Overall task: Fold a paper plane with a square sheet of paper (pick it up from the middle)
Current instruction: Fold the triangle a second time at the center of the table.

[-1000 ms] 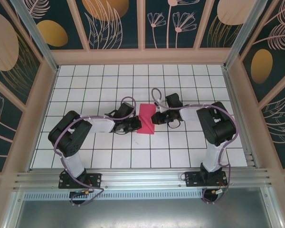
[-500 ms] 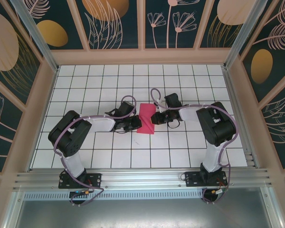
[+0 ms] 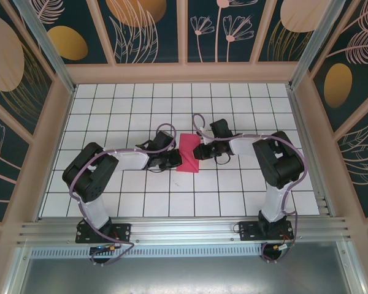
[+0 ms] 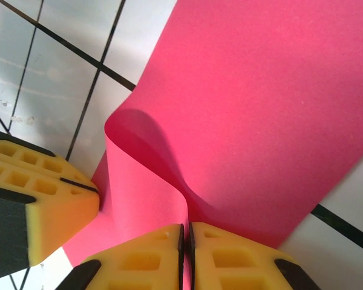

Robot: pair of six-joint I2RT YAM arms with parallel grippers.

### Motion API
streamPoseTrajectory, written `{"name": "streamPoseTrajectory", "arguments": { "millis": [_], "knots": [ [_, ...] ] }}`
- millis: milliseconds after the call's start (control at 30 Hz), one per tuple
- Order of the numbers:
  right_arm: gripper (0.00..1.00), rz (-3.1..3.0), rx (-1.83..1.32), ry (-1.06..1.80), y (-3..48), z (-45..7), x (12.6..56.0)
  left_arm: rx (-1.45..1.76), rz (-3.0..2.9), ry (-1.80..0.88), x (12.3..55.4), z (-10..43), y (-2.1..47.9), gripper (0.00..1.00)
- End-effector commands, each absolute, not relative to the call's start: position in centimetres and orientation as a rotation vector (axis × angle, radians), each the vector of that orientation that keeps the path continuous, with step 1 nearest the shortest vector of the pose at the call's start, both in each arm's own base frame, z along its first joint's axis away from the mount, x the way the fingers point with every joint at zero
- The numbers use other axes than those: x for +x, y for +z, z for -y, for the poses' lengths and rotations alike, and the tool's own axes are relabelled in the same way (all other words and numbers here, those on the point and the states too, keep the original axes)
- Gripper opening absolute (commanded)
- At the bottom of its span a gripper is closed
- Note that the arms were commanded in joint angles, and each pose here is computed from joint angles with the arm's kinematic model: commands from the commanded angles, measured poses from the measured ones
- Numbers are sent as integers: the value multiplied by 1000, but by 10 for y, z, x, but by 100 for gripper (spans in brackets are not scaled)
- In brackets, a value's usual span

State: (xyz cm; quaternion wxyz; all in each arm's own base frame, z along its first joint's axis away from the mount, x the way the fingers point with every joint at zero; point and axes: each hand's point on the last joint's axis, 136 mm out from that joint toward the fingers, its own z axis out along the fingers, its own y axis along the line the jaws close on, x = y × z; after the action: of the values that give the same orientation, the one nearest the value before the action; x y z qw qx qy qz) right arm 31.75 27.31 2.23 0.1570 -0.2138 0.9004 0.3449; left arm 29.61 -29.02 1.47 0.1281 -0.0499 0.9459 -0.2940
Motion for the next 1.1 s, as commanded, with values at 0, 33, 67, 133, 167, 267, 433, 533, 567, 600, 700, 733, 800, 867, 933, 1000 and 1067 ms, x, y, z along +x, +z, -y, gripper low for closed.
{"name": "streamPoseTrajectory", "arguments": {
  "millis": [0, 33, 67, 133, 167, 267, 433, 533, 567, 600, 700, 733, 800, 867, 933, 1000, 1067],
  "knots": [
    [14, -2608, -632, 923, 12, -270, 320, -132, -2799, -775, 291, 283, 0, 9],
    [14, -2608, -633, 923, 11, -270, 320, -131, -2799, -775, 291, 283, 0, 9],
    [14, -2608, -635, 928, 11, -270, 320, -130, -2799, -777, 291, 283, 0, 9],
    [14, -2612, -635, 933, 9, -271, 319, -130, -2801, -778, 291, 283, -1, 9],
    [14, -2614, -632, 929, 9, -271, 320, -129, -2800, -781, 291, 284, 0, 9],
    [14, -2617, -625, 924, 7, -270, 319, -132, -2796, -777, 291, 283, 1, 9],
    [14, -2633, -615, 901, 3, -266, 318, -143, -2748, -804, 299, 286, 18, 12],
    [14, -2637, -610, 896, 2, -266, 317, -157, -2686, -845, 307, 291, 39, 15],
    [14, -2636, -613, 897, 2, -266, 317, -160, -2661, -863, 310, 293, 48, 15],
    [14, -2638, -610, 895, 1, -266, 317, -168, -2642, -877, 313, 295, 54, 15],
    [14, -2637, -609, 892, 1, -266, 317, -183, -2552, -953, 323, 303, 79, 13],
    [14, -2636, -607, 892, 1, -266, 317, -189, -2534, -978, 326, 306, 83, 12],
    [14, -2638, -606, 891, 0, -266, 317, -185, -2524, -1018, 329, 313, 86, 11],
    [14, -2638, -606, 888, 0, -266, 317, -194, -2536, -1046, 330, 319, 79, 9],
    [14, -2639, -602, 887, 0, -266, 317, -221, -2531, -1080, 331, 322, 73, 8],
    [14, -2637, -600, 889, 0, -266, 317, -237, -2526, -1109, 332, 325, 67, 8],
    [14, -2639, -595, 890, 0, -266, 316, -245, -2527, -1128, 333, 329, 63, 8]
  ]
}}
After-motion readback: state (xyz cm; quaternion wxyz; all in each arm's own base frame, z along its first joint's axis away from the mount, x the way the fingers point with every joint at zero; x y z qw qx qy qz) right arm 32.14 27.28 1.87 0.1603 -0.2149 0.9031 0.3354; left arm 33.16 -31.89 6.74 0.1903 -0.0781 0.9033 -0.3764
